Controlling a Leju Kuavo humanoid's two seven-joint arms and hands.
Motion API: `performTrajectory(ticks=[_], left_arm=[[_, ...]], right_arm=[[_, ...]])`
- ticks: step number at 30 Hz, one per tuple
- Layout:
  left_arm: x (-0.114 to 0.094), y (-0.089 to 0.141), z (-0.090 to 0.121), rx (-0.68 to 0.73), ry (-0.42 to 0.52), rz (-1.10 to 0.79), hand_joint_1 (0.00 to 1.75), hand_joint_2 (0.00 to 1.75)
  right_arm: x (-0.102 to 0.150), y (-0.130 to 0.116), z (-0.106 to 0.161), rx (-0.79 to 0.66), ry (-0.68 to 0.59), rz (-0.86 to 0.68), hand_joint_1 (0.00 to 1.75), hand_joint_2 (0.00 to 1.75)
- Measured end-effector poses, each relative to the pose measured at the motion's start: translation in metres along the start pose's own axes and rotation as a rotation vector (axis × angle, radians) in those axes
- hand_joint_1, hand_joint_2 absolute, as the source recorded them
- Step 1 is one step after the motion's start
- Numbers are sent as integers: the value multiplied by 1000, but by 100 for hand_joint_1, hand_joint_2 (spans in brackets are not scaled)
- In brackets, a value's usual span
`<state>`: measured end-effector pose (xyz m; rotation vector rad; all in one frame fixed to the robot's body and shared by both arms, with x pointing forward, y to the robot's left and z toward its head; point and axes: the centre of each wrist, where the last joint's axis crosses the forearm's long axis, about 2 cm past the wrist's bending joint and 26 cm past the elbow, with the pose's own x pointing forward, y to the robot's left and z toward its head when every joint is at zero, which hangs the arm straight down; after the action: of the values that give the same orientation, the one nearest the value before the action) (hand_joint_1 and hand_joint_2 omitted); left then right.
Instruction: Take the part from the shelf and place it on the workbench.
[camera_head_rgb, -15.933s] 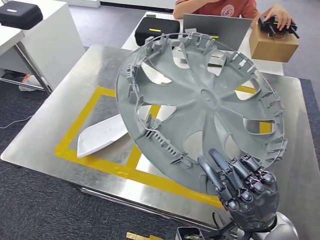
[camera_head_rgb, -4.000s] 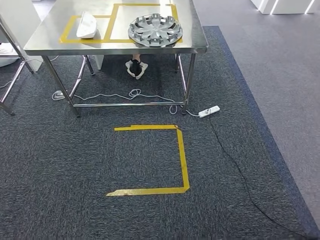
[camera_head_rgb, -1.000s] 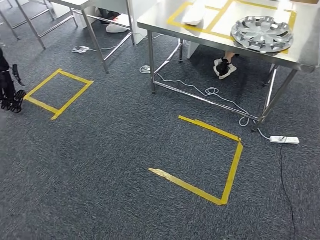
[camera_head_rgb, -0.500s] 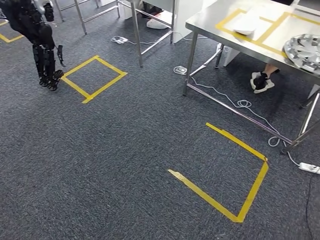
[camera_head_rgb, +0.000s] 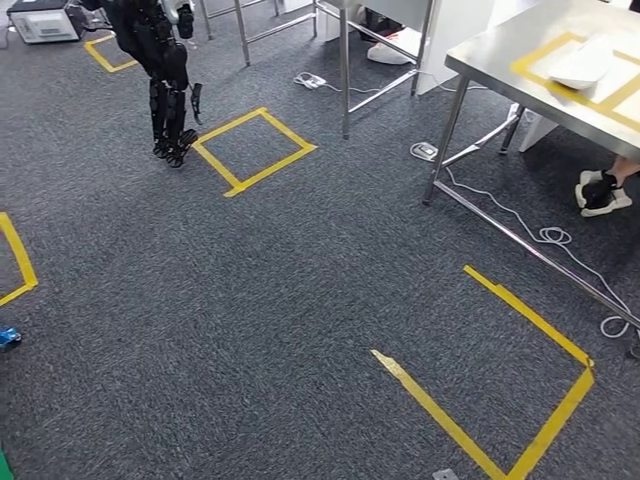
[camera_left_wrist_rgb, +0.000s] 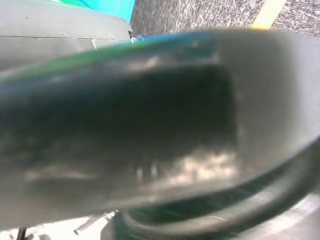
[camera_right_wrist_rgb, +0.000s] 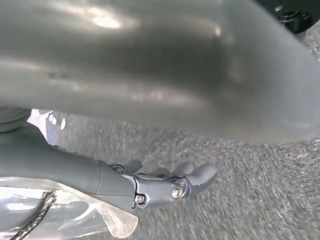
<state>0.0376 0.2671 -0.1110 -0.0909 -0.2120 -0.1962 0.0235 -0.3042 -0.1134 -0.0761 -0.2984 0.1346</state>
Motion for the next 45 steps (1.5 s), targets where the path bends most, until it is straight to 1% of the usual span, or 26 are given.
performTrajectory(ticks=[5,12,18,24,28,34,45], left_arm=[[-1,0,0,12,5,-2,0,0],[5,-21,-1,53,-9,16,0,0],[7,-28,-2,44,-33,17,0,0],[8,-31,-2,40,-40,20,0,0],[5,-31,-1,41,-39,26,0,0],[6,-30,-2,46,-51,28,0,0],[4,-22,-1,81,-60,33,0,0]], right_arm=[[-3,1,1,4,6,16,0,0],[1,0,0,-1,-5,17,0,0],[-3,1,1,3,-10,25,0,0],[-2,2,1,24,-42,75,0,0],[2,3,0,31,-62,104,0,0],[0,4,0,42,-63,130,0,0],[12,14,-1,51,-98,176,0,0]])
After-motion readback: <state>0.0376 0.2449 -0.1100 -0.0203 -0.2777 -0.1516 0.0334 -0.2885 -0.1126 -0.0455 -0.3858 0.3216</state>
